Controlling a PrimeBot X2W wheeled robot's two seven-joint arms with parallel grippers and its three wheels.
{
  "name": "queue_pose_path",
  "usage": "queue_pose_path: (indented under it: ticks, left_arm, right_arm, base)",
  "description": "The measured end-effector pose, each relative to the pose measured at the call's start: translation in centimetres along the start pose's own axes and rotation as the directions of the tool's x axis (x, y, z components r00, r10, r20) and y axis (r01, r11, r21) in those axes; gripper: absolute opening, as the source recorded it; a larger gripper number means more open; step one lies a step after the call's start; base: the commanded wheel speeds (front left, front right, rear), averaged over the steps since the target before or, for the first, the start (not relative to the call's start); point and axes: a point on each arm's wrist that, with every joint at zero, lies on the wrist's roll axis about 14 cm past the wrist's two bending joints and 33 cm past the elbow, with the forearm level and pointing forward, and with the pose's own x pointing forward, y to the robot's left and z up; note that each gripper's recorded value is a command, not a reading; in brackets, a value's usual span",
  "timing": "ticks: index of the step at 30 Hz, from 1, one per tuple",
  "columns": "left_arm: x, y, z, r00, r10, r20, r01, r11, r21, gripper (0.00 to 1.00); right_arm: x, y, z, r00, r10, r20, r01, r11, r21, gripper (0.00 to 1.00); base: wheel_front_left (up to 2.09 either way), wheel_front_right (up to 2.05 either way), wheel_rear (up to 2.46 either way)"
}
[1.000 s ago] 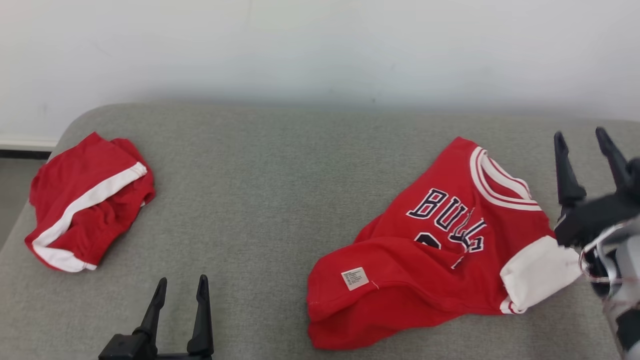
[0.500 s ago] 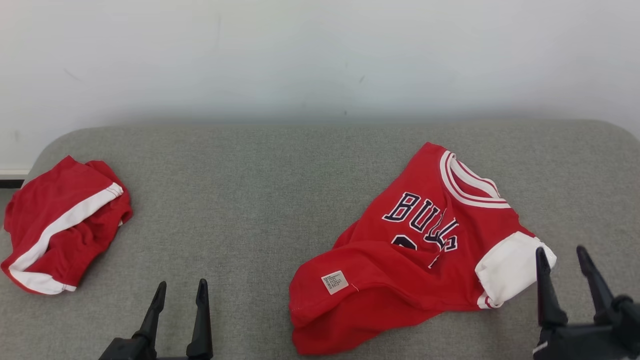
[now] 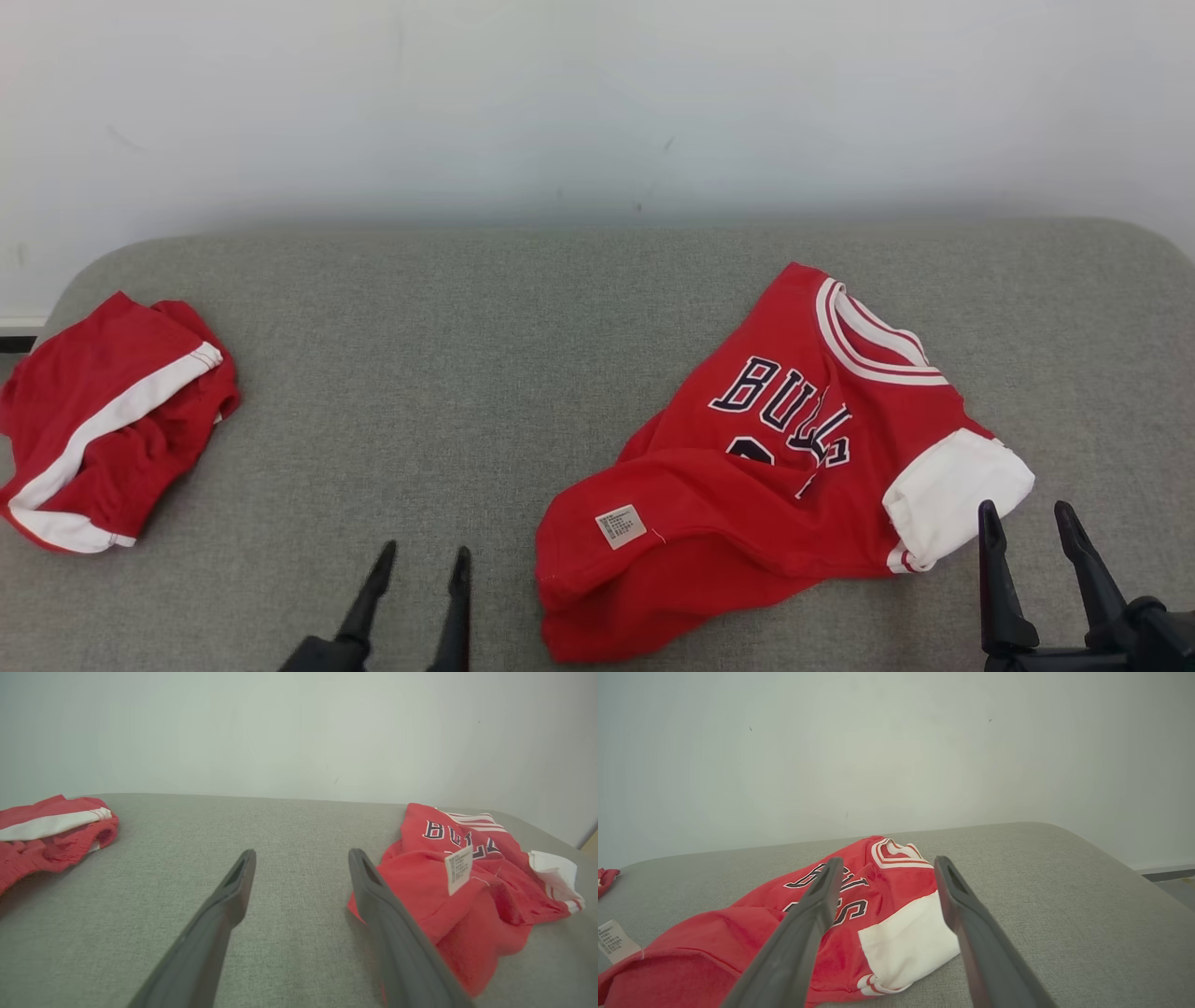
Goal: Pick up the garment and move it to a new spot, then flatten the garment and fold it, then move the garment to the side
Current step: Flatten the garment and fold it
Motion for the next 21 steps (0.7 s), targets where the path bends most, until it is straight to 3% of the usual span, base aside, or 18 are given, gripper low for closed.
queue_pose_path:
  ticks: [10,21]
  left_arm:
    - [-0.8,-6.7,-4.9,0.966,-0.209,-0.154,0.205,0.978,-0.046,1.0]
    - [0.8,-7.7,-7.5,0.935,-0.261,-0.241,0.253,0.965,-0.063,1.0]
  right_arm:
    - [0.0,0.2,-0.5,1.0,0.004,-0.015,-0.004,1.0,0.002,1.0]
    - [-0.6,-1.3,-1.0,0.999,-0.04,-0.03,0.04,0.999,0.001,1.0]
  base:
    - [0.0,0.0,0.0]
    - [0.0,0.0,0.0]
